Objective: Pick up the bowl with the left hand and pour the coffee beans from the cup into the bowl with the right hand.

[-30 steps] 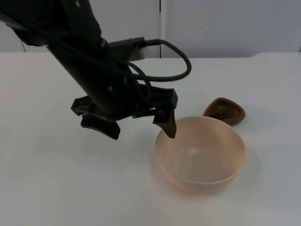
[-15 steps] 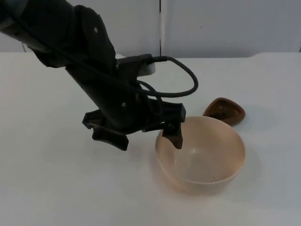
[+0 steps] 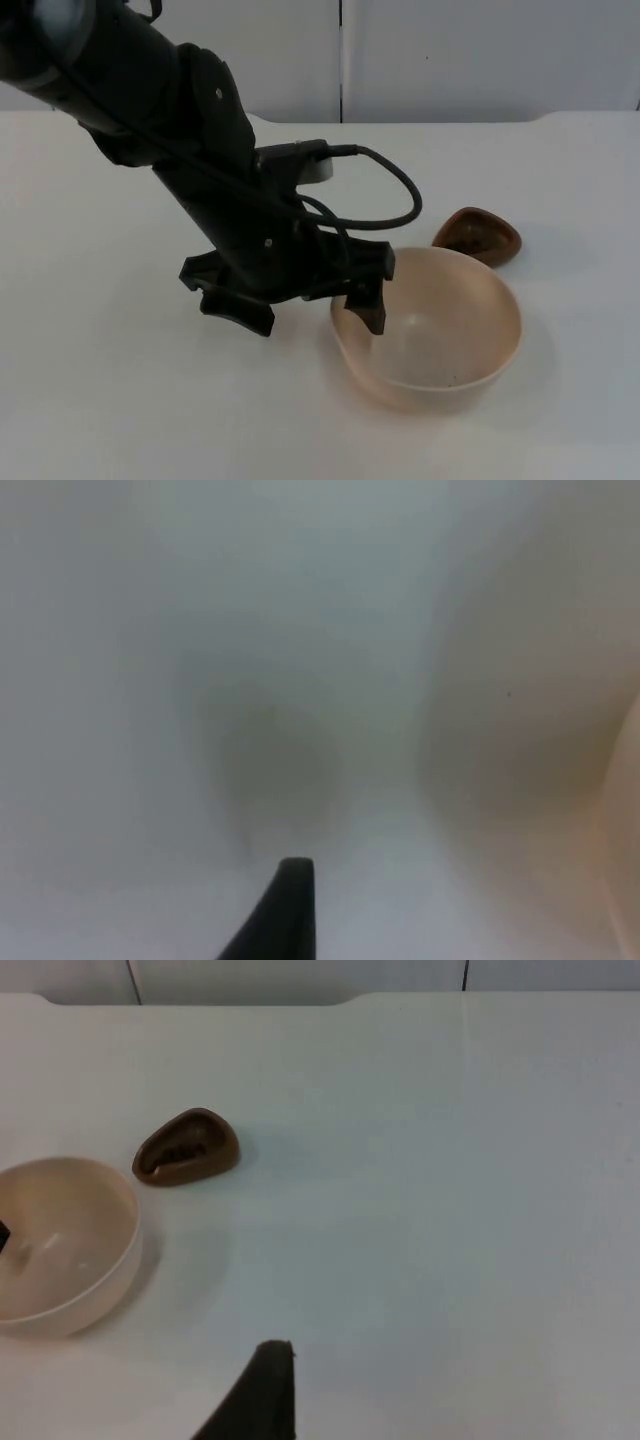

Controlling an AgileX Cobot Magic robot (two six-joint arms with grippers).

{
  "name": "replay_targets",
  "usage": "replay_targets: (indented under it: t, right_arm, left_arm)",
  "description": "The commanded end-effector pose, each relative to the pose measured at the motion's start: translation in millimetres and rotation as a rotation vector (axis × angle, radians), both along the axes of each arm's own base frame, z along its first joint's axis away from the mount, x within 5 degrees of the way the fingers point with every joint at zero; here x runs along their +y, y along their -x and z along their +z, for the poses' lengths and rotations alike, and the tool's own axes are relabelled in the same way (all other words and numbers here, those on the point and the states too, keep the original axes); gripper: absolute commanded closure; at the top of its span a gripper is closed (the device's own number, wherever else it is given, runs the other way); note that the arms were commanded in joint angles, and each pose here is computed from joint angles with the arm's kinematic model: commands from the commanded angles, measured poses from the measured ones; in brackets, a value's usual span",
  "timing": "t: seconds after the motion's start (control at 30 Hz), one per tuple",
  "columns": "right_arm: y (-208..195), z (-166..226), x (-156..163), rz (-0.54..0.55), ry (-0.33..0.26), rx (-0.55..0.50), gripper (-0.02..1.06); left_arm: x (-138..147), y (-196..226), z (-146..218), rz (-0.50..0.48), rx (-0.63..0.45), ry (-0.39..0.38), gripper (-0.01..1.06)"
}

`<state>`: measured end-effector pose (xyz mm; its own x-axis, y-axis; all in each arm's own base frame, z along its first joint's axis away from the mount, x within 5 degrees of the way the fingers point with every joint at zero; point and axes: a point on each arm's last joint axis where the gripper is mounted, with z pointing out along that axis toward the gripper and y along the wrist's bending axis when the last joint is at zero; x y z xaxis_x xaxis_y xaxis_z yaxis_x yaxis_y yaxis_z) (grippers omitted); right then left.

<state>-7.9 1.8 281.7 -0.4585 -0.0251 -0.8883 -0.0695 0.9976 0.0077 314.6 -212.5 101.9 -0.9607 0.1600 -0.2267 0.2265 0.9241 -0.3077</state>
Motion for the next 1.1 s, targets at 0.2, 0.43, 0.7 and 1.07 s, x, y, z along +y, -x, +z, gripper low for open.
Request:
replay_targets:
  t: [0.2,0.43,0.7,1.07]
  right_arm:
    - [0,-1,0,-0.008,0.004,-0.003,-0.01]
    - [0,-1,0,-0.008,0.004,-0.003,-0.01]
    - [0,-1,0,-0.008,0.004,-0.003,-0.01]
    - [0,-1,0,-0.008,0.004,-0.003,-0.01]
  left_arm:
    - [-2,-1,3,0.005,-0.013,0.01,0.49]
    - [-2,-1,4,0.005,-0.01,0.011,0.98]
    - [-2,0,11,-0.001,-0.014,0.018,1.05]
    - [13,3,56,-0.016,-0.118,-0.08,1.05]
